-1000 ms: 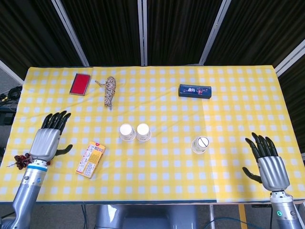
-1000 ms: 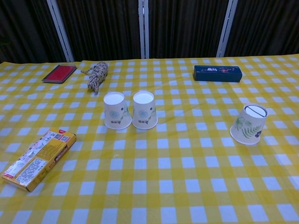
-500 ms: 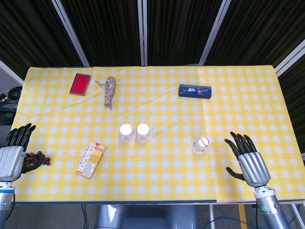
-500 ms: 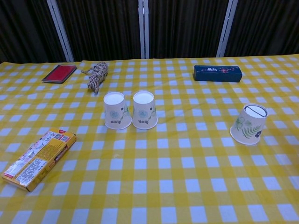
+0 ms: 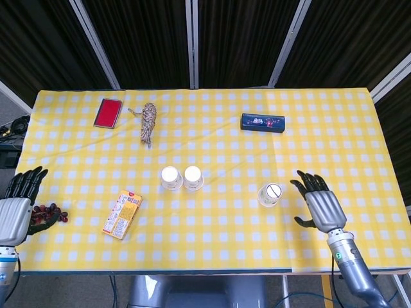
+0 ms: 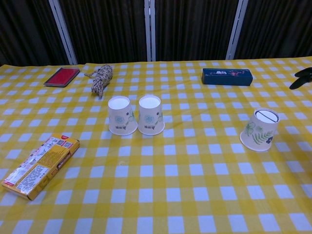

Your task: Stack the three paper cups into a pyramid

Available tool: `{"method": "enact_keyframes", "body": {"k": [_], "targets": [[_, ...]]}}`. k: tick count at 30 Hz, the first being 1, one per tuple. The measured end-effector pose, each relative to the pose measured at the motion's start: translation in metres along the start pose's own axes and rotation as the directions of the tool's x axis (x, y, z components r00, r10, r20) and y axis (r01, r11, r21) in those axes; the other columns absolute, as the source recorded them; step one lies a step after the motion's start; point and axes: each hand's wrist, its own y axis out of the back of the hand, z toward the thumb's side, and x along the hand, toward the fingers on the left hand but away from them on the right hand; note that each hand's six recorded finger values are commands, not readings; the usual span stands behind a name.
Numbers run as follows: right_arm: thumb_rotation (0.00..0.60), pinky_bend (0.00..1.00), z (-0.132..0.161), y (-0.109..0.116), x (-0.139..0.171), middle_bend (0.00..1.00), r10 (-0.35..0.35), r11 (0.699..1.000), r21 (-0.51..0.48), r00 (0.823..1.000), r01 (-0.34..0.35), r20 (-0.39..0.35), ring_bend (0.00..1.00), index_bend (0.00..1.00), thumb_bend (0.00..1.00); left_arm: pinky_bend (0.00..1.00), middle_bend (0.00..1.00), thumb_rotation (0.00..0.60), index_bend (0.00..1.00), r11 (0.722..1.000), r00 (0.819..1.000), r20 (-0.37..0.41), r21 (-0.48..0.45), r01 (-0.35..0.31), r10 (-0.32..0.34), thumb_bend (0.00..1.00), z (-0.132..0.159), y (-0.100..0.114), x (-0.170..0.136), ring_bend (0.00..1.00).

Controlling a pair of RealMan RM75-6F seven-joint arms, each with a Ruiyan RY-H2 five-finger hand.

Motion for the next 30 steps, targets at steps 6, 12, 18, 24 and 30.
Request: {"method": "enact_keyframes", "body": {"k": [6, 12, 18, 24, 30], "targets": [[0.6, 0.09, 0.0, -0.009, -0.012, 0.02, 0.004, 1.0, 0.002, 1.0, -0.004, 0.008, 0.0, 0.24, 0.09, 0.0, 0.0, 0.6, 0.0, 1.0, 1.0, 0.002, -0.002, -0.001, 0.001, 0.23, 0.0, 0.0, 0.001, 0.0], [0.6, 0.09, 0.0, -0.018, -0.024, 0.02, 0.027, 0.999, 0.018, 0.999, -0.028, 0.021, 0.0, 0.21, 0.09, 0.0, 0.0, 0.6, 0.0, 1.0, 1.0, 0.001, -0.005, 0.0, 0.0, 0.23, -0.001, 0.001, 0.001, 0.0], [0.6, 0.09, -0.005, -0.025, -0.037, 0.02, 0.043, 0.999, 0.017, 0.998, -0.044, 0.05, 0.0, 0.22, 0.11, 0.0, 0.0, 0.6, 0.0, 1.0, 1.0, 0.004, -0.007, 0.002, -0.002, 0.23, 0.0, 0.0, 0.002, 0.0], [0.6, 0.11, -0.007, -0.031, -0.048, 0.03, 0.054, 0.998, 0.019, 0.996, -0.056, 0.064, 0.0, 0.24, 0.15, 0.0, 0.0, 0.6, 0.0, 1.0, 1.0, 0.005, -0.009, 0.003, -0.003, 0.23, -0.001, 0.0, 0.003, 0.0], [0.6, 0.13, 0.0, -0.031, -0.052, 0.04, 0.05, 0.999, 0.017, 0.997, -0.051, 0.051, 0.0, 0.27, 0.19, 0.0, 0.0, 0.6, 0.0, 1.0, 1.0, 0.004, -0.012, 0.005, -0.005, 0.23, -0.001, -0.001, 0.004, 0.0]]}}
